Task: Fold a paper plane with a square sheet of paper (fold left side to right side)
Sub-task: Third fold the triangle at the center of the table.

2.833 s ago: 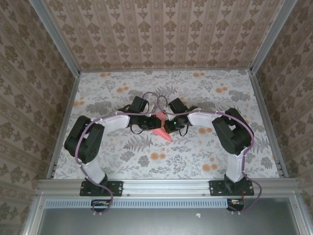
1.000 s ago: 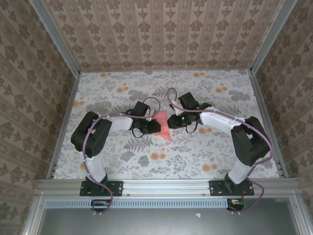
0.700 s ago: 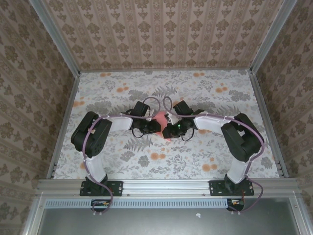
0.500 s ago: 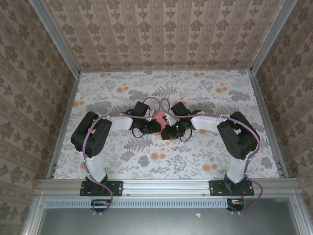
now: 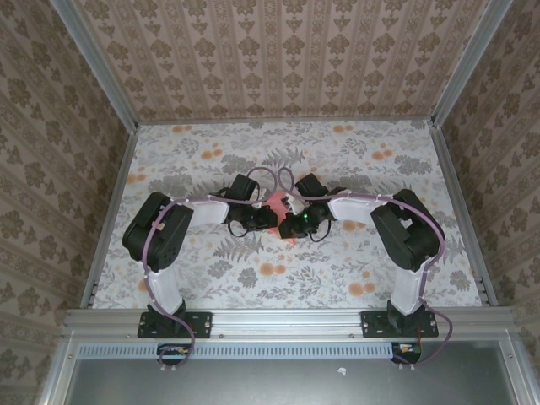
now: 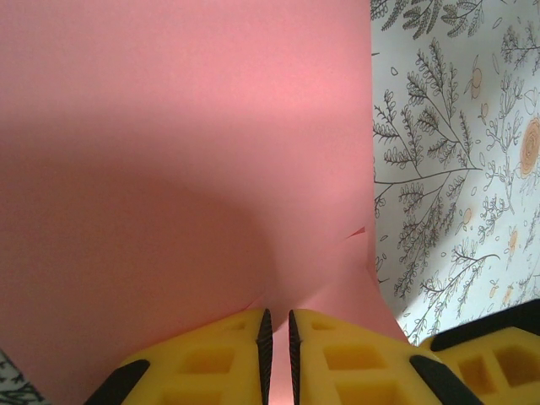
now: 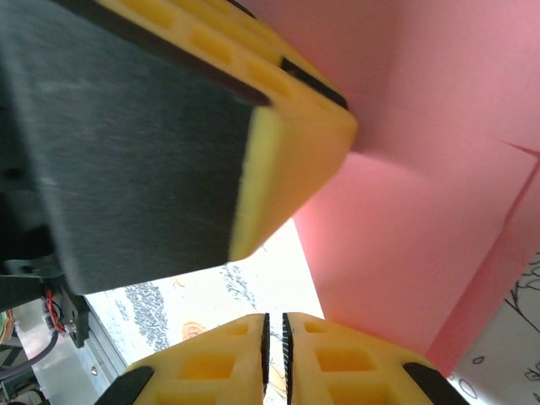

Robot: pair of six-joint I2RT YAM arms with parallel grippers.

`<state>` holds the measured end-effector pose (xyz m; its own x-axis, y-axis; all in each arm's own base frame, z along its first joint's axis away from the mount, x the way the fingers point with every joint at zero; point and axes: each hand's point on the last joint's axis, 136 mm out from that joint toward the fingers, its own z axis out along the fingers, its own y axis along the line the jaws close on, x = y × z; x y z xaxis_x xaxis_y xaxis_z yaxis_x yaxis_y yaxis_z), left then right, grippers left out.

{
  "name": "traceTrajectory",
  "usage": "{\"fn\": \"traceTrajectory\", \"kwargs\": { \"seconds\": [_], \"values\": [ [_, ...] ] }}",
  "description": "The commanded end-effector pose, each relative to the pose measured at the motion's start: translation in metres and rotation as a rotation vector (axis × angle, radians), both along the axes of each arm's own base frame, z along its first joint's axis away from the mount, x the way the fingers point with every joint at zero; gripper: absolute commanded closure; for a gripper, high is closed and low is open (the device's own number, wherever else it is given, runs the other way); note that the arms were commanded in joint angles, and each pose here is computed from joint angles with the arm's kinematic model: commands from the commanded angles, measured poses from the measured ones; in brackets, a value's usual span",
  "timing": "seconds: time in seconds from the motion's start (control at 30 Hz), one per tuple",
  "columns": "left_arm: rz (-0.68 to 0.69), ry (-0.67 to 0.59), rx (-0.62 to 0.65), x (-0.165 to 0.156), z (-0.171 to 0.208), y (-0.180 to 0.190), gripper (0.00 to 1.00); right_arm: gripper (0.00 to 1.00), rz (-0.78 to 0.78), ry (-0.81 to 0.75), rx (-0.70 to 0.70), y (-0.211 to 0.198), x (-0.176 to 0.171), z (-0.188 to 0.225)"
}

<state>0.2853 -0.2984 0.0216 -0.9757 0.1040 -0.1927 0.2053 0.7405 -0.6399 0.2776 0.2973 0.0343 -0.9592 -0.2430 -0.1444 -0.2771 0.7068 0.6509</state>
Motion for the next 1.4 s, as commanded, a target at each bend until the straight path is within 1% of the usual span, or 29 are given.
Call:
{"fn": "traceTrajectory", "kwargs": {
  "seconds": [0.0, 0.27, 0.37, 0.57, 0.63, 0.73, 0.8, 0.87, 1.0, 1.2, 1.37],
  "values": [
    [0.013, 0.051, 0.104, -0.009, -0.024, 0.018, 0.82, 0.85, -0.001, 0.016, -0.053, -0.008, -0.002, -0.010],
    [0.010, 0.047, 0.104, -0.008, -0.022, 0.017, 0.82, 0.85, -0.007, 0.029, -0.112, -0.017, -0.004, -0.024],
    [0.008, 0.047, 0.103, -0.007, -0.021, 0.016, 0.82, 0.88, -0.007, 0.039, -0.132, -0.020, -0.006, -0.029],
    [0.001, 0.031, 0.093, -0.004, -0.014, 0.013, 0.82, 0.89, -0.015, 0.053, -0.167, -0.028, -0.009, -0.036],
    [-0.005, 0.012, 0.083, 0.000, -0.005, 0.011, 0.79, 0.91, -0.026, 0.065, -0.170, -0.030, -0.010, -0.039],
    [-0.012, -0.036, 0.069, 0.007, 0.015, 0.010, 0.73, 0.94, -0.047, 0.087, -0.174, -0.036, -0.012, -0.044],
    [-0.010, -0.076, 0.058, 0.010, 0.030, 0.011, 0.71, 0.98, -0.059, 0.101, -0.174, -0.039, -0.014, -0.047],
    [-0.011, -0.107, 0.043, 0.011, 0.042, 0.010, 0.71, 1.00, -0.071, 0.112, -0.167, -0.040, -0.015, -0.050],
    [-0.038, -0.131, 0.015, -0.001, 0.050, 0.005, 0.74, 1.00, -0.085, 0.132, -0.145, -0.040, -0.015, -0.053],
    [-0.116, -0.137, -0.021, -0.024, 0.043, -0.017, 0.80, 1.00, -0.089, 0.147, -0.142, -0.041, -0.015, -0.056],
    [-0.114, -0.120, -0.023, -0.025, 0.030, -0.022, 0.85, 1.00, -0.090, 0.150, -0.142, -0.041, -0.015, -0.056]
  ]
}}
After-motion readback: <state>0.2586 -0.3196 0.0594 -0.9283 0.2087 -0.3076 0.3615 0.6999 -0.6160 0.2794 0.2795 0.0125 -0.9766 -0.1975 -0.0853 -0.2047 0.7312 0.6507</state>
